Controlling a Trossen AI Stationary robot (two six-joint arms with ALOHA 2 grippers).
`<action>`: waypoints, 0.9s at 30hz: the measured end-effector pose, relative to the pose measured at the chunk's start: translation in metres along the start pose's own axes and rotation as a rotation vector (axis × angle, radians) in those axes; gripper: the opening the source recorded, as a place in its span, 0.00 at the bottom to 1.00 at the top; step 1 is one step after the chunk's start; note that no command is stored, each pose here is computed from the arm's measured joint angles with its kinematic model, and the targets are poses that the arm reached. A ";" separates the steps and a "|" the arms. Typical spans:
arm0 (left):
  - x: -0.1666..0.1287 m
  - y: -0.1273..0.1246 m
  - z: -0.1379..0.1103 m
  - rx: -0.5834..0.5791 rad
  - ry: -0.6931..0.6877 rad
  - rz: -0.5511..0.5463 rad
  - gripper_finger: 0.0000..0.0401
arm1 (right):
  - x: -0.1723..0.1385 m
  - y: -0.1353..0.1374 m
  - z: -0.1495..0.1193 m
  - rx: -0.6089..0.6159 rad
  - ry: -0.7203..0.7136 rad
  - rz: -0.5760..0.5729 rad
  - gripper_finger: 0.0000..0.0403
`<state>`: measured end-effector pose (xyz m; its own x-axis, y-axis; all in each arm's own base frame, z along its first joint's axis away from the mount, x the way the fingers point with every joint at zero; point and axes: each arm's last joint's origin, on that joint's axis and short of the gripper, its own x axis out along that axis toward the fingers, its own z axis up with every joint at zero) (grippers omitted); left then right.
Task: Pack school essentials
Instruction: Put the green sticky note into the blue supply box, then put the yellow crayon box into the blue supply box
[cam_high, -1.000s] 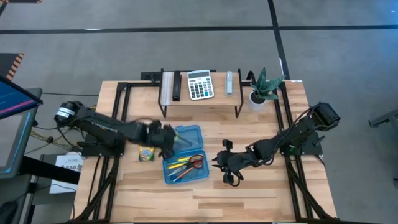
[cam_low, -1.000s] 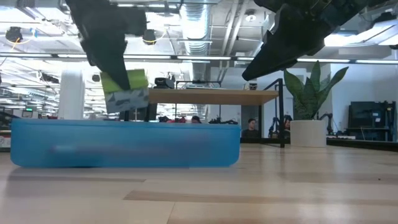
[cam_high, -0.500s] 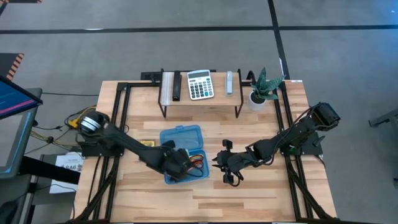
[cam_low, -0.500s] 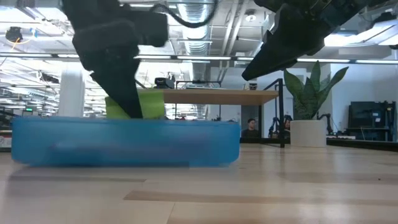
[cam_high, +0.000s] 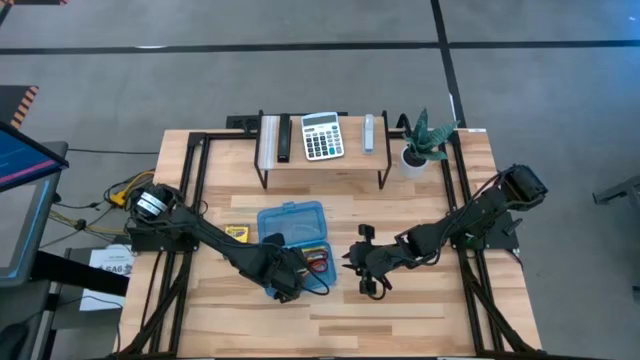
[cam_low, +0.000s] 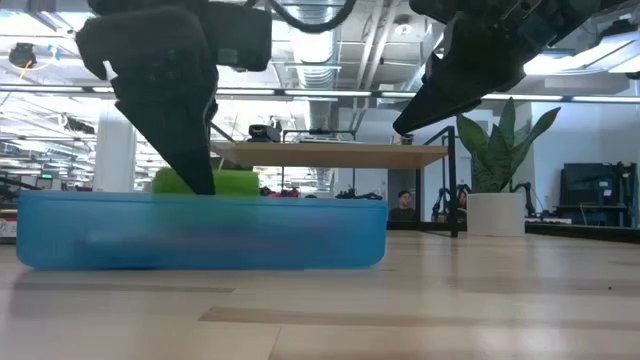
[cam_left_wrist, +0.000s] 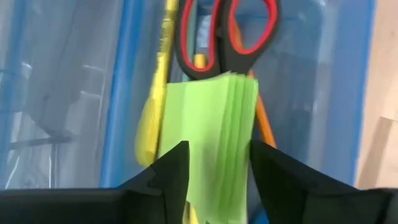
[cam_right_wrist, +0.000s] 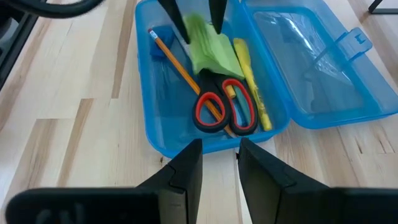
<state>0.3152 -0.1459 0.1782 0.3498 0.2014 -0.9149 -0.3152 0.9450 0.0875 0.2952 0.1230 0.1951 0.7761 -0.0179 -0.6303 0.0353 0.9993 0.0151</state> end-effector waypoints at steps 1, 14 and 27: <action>0.000 -0.001 -0.001 0.003 -0.001 -0.004 0.40 | 0.000 0.000 0.000 0.000 0.000 0.000 0.30; -0.050 0.005 -0.033 0.025 -0.010 0.134 0.47 | 0.000 0.000 0.000 0.004 -0.002 0.001 0.30; -0.055 0.084 -0.106 -0.405 -0.067 0.134 0.47 | 0.000 0.001 0.004 0.014 -0.037 0.012 0.30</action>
<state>0.1756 -0.1045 0.1939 0.3348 0.3447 -0.8770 -0.6777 0.7347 0.0300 0.2975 0.1240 0.1980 0.7990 -0.0076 -0.6013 0.0344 0.9989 0.0332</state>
